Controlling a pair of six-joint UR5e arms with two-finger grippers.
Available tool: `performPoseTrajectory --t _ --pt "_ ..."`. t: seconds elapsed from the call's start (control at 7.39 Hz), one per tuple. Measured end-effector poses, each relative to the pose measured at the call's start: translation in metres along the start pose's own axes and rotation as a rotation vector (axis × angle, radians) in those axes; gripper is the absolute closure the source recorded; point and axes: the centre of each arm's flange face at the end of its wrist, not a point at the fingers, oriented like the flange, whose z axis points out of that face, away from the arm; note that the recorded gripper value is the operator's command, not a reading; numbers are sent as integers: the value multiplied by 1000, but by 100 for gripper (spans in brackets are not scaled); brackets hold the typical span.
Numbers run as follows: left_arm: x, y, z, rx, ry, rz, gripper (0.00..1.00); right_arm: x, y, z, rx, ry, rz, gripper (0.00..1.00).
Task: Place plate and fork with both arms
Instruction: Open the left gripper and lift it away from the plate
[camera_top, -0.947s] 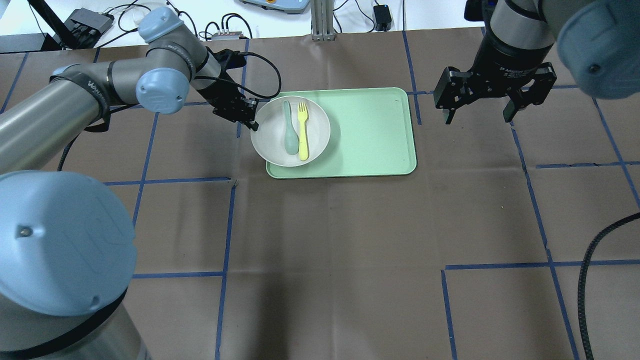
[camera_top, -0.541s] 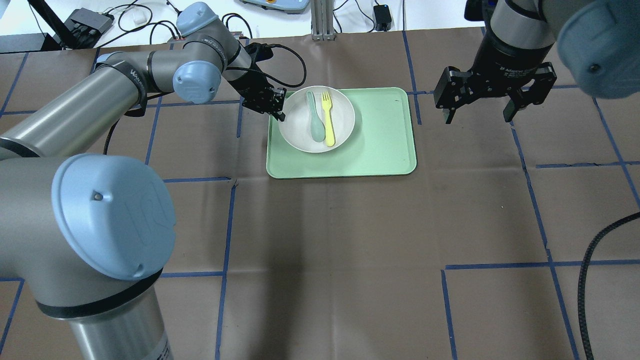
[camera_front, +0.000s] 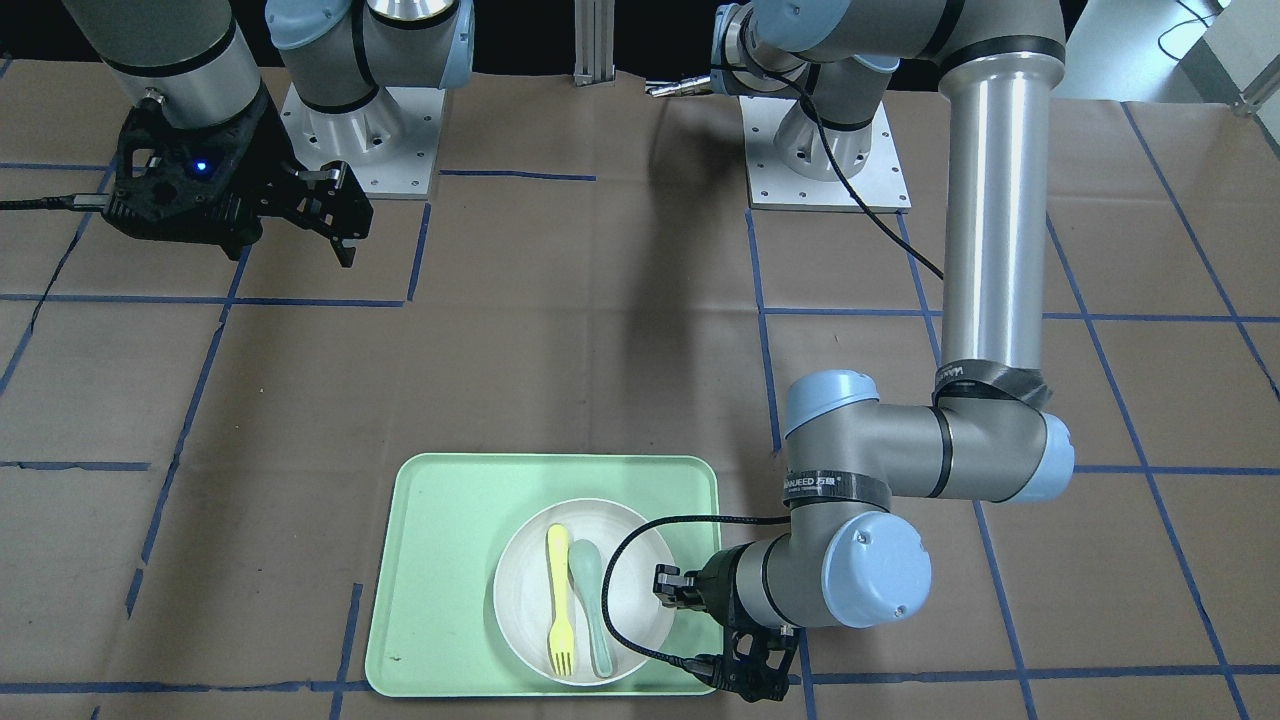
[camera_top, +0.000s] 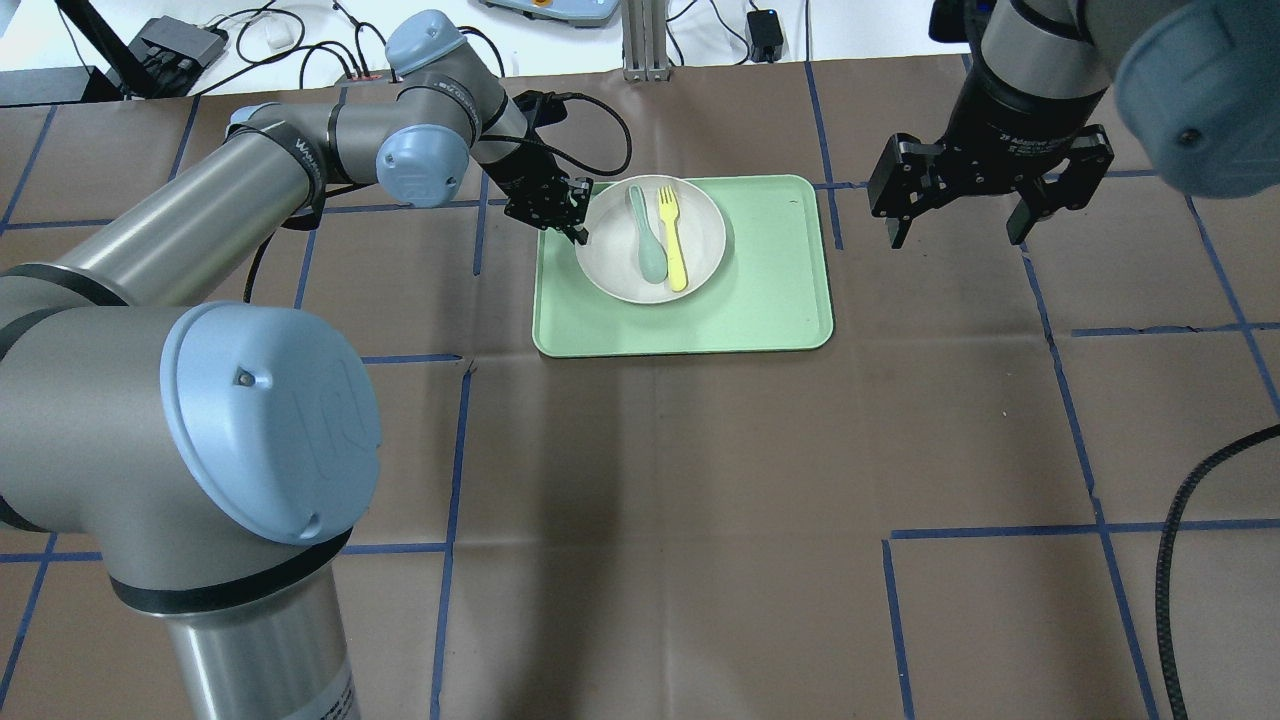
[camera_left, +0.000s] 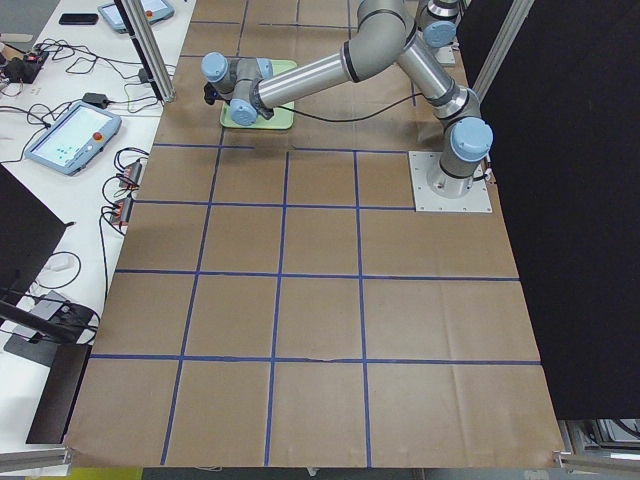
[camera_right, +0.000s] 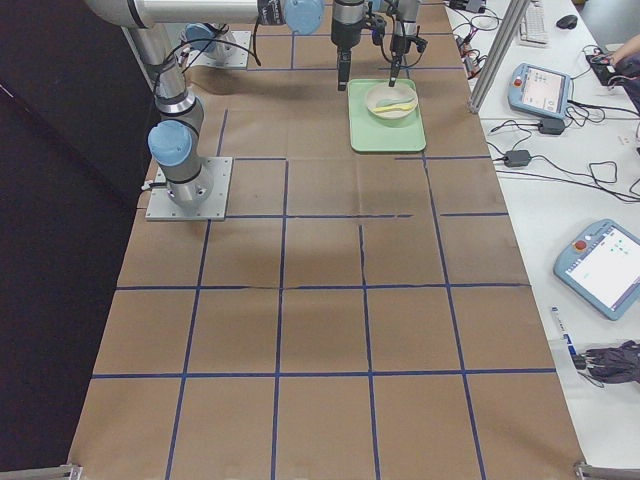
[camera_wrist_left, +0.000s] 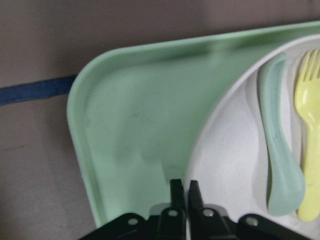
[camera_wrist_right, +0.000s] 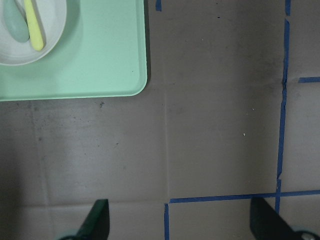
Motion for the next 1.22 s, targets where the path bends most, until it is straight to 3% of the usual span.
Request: performPoseTrajectory --t 0.41,0.68,1.22 --pt "19 13 -32 -12 -16 -5 1 0 0 1 -2 0 -1 0" --pt "48 48 -105 -51 -92 -18 1 -1 -2 2 3 0 -2 0" --pt "120 191 -265 -117 -246 -56 1 -7 -19 7 28 -3 0 0"
